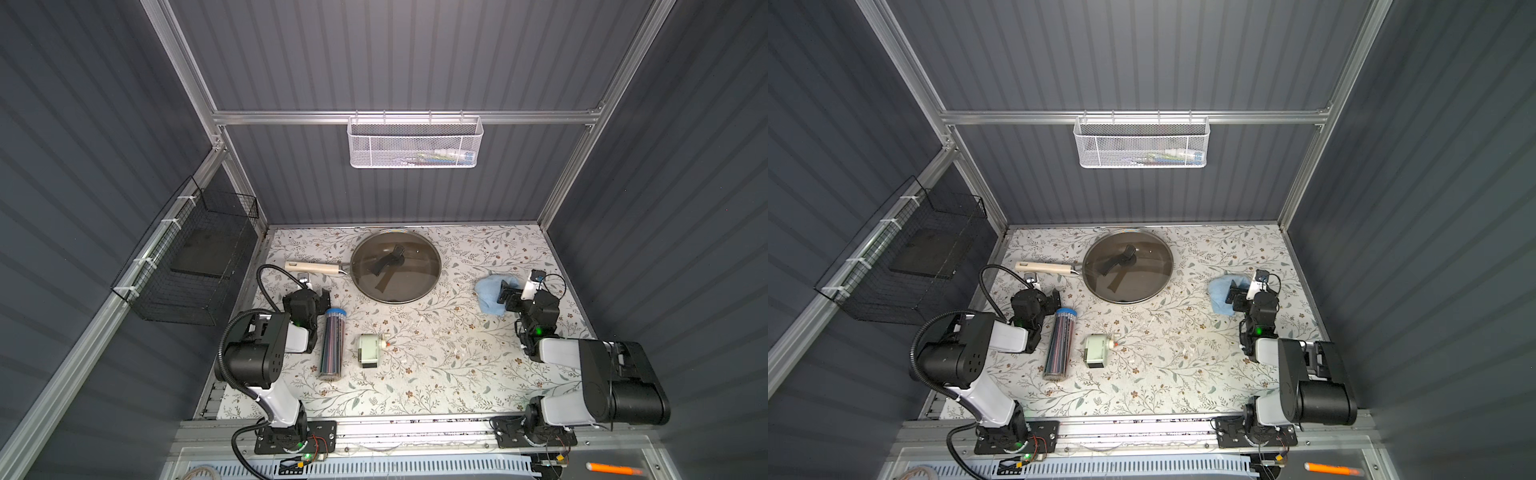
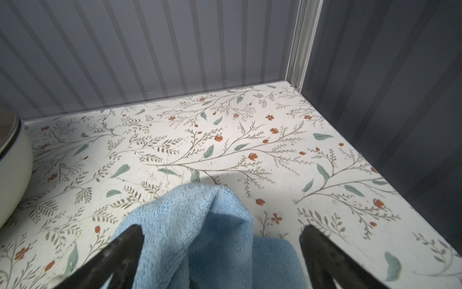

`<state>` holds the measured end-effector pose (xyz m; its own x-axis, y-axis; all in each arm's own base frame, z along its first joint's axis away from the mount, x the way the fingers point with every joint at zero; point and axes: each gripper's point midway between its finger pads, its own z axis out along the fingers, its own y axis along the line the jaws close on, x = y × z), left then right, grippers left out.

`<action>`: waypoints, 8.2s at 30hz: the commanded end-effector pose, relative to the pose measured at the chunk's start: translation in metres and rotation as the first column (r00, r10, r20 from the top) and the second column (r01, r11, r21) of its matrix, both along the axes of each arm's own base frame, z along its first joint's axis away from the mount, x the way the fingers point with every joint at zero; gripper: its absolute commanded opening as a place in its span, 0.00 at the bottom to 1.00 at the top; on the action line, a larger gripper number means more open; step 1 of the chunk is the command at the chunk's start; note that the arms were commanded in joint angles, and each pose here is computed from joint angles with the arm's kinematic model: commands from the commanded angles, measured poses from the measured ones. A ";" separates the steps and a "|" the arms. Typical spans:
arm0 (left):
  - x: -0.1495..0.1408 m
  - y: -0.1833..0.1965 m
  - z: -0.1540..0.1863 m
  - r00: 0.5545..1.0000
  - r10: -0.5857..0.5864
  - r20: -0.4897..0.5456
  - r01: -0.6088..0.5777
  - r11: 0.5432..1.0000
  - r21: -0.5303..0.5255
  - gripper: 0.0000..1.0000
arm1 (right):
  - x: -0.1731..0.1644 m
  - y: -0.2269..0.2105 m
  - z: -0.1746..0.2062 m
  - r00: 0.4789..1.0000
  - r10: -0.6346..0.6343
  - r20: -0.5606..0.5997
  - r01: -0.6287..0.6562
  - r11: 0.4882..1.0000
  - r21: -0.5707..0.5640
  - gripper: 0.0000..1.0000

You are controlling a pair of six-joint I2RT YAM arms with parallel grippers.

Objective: Wipe the pot lid with a cloth
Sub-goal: Pick up the pot lid from the cooking pot, then pick up the cleaning item at the center of the board, then wipe the pot lid.

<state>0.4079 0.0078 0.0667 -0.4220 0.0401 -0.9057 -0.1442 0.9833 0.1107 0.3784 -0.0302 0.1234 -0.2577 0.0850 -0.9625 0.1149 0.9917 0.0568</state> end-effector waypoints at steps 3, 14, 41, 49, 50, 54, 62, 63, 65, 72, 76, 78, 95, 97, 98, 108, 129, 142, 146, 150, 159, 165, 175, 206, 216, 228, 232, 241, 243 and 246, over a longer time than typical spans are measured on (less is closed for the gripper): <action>0.002 -0.004 0.066 0.999 0.026 -0.028 -0.029 0.995 -0.095 1.00 | -0.009 0.007 0.071 0.999 0.011 0.033 -0.013 0.997 0.079 0.99; -0.055 -0.066 0.200 0.996 -0.065 -0.064 0.022 0.855 -0.519 1.00 | -0.057 0.106 0.167 0.946 0.320 0.045 -0.256 0.658 0.709 0.99; 0.003 -0.260 0.188 0.748 -0.587 -0.311 0.524 0.809 -0.267 1.00 | -0.016 0.133 0.150 0.956 0.250 -0.152 -0.132 0.833 0.537 0.99; 0.046 -0.272 0.158 0.672 -0.594 -0.442 0.634 0.770 -0.070 1.00 | 0.004 0.103 0.135 0.977 0.117 -0.177 -0.033 0.907 0.419 0.99; 0.050 -0.274 0.158 0.676 -0.598 -0.432 0.641 0.766 -0.057 1.00 | 0.004 0.099 0.133 0.979 0.100 -0.179 -0.016 0.907 0.421 0.99; 0.058 -0.282 0.147 0.652 -0.609 -0.451 0.665 0.745 -0.043 0.98 | 0.004 0.087 0.121 0.976 0.052 -0.213 0.036 0.920 0.389 0.99; 0.044 -0.276 0.094 0.562 -0.539 -0.628 0.683 0.730 -0.016 0.84 | 0.006 0.059 0.094 0.951 -0.026 -0.309 0.143 0.920 0.365 0.99; 0.044 -0.274 0.090 0.563 -0.524 -0.639 0.680 0.733 -0.002 0.83 | 0.007 0.057 0.093 0.950 -0.033 -0.311 0.152 0.918 0.366 0.99; 0.045 -0.270 0.083 0.565 -0.500 -0.656 0.676 0.736 0.021 0.83 | 0.008 0.055 0.091 0.948 -0.037 -0.316 0.160 0.915 0.371 0.99; 0.054 -0.276 0.077 0.574 -0.502 -0.646 0.676 0.737 0.028 0.65 | 0.010 0.057 0.076 0.934 -0.032 -0.356 0.181 0.901 0.394 0.99; 0.058 -0.281 0.070 0.562 -0.512 -0.650 0.683 0.730 0.015 0.61 | 0.011 0.055 0.066 0.925 -0.040 -0.378 0.195 0.903 0.382 0.99; 0.059 -0.283 0.063 0.550 -0.514 -0.658 0.688 0.726 0.008 0.57 | 0.014 0.054 0.061 0.920 -0.040 -0.389 0.199 0.905 0.377 0.99; 0.063 -0.287 0.097 0.608 -0.542 -0.580 0.667 0.745 0.003 0.00 | 0.047 0.043 -0.016 0.782 -0.036 -0.622 0.287 0.907 0.309 0.99; 0.064 -0.287 0.115 0.636 -0.551 -0.540 0.657 0.754 0.006 0.00 | 0.048 0.042 -0.018 0.777 -0.040 -0.628 0.290 0.908 0.301 0.99; 0.064 -0.287 0.126 0.650 -0.556 -0.517 0.653 0.757 0.007 0.00 | 0.048 0.041 -0.019 0.772 -0.042 -0.634 0.291 0.911 0.294 0.99; 0.043 -0.286 0.245 0.726 -0.641 -0.249 0.660 0.751 -0.008 0.00 | 0.037 0.019 -0.036 0.658 -0.153 -0.738 0.350 0.929 0.120 0.99; 0.003 -0.293 0.300 0.674 -0.734 -0.082 0.726 0.679 -0.109 0.00 | 0.042 0.045 -0.068 0.609 0.013 -0.793 0.228 0.955 0.190 0.79; -0.019 -0.291 0.333 0.642 -0.766 0.029 0.763 0.634 -0.128 0.00 | 0.033 0.077 -0.095 0.588 0.130 -0.799 0.281 0.893 0.352 0.16; -0.026 -0.290 0.338 0.633 -0.772 0.060 0.771 0.622 -0.137 0.00 | 0.037 0.078 -0.075 0.636 0.127 -0.761 0.288 0.876 0.387 0.01; -0.032 -0.295 0.342 0.604 -0.790 0.102 0.794 0.586 -0.164 0.00 | 0.049 0.093 0.006 0.774 0.209 -0.597 0.184 0.828 0.529 0.00; -0.042 -0.330 0.367 0.388 -0.863 0.322 0.896 0.272 -0.351 0.00 | 0.037 0.159 0.244 0.833 0.493 0.250 -0.448 0.337 0.828 0.00; -0.040 -0.338 0.389 0.310 -0.840 0.445 0.902 0.111 -0.418 0.00 | 0.024 0.184 0.281 0.737 0.555 0.386 -0.573 0.210 0.792 0.00; -0.036 -0.346 0.389 0.218 -0.825 0.521 0.862 -0.087 -0.499 0.00 | -0.026 0.252 0.328 0.485 0.722 0.493 -0.784 0.111 0.610 0.00; -0.098 -0.332 0.452 -0.006 -0.758 0.653 0.882 -0.311 -0.353 0.00 | 0.093 0.258 0.303 0.642 0.673 0.367 -0.720 0.364 0.591 0.00; -0.067 -0.336 0.461 0.031 -0.725 0.688 0.906 -0.270 -0.326 0.00 | 0.039 0.271 0.222 0.632 0.751 0.191 -0.627 0.352 0.695 0.00; -0.026 -0.347 0.432 0.148 -0.753 0.641 0.902 -0.162 -0.399 0.00 | -0.067 0.298 0.342 0.436 0.799 0.414 -0.840 0.198 0.505 0.00; -0.027 -0.347 0.425 0.157 -0.756 0.636 0.898 -0.159 -0.411 0.00 | -0.057 0.287 0.384 0.477 0.752 0.455 -0.858 0.287 0.425 0.00; -0.051 -0.339 0.440 0.117 -0.743 0.659 0.911 -0.185 -0.369 0.00 | 0.055 0.276 0.362 0.622 0.673 0.401 -0.753 0.373 0.542 0.00; -0.055 -0.337 0.444 0.114 -0.741 0.662 0.916 -0.179 -0.359 0.00 | 0.068 0.281 0.345 0.620 0.683 0.387 -0.735 0.332 0.591 0.00; -0.058 -0.334 0.448 0.116 -0.742 0.660 0.925 -0.160 -0.343 0.00 | 0.068 0.291 0.320 0.608 0.711 0.353 -0.712 0.293 0.638 0.00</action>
<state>0.4109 -0.3430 0.4168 -0.6019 -0.1998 -0.7731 0.7711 0.1063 -0.6278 0.4535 0.2446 0.4585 -0.4741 0.4741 -0.7419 -0.6313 0.4044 0.6618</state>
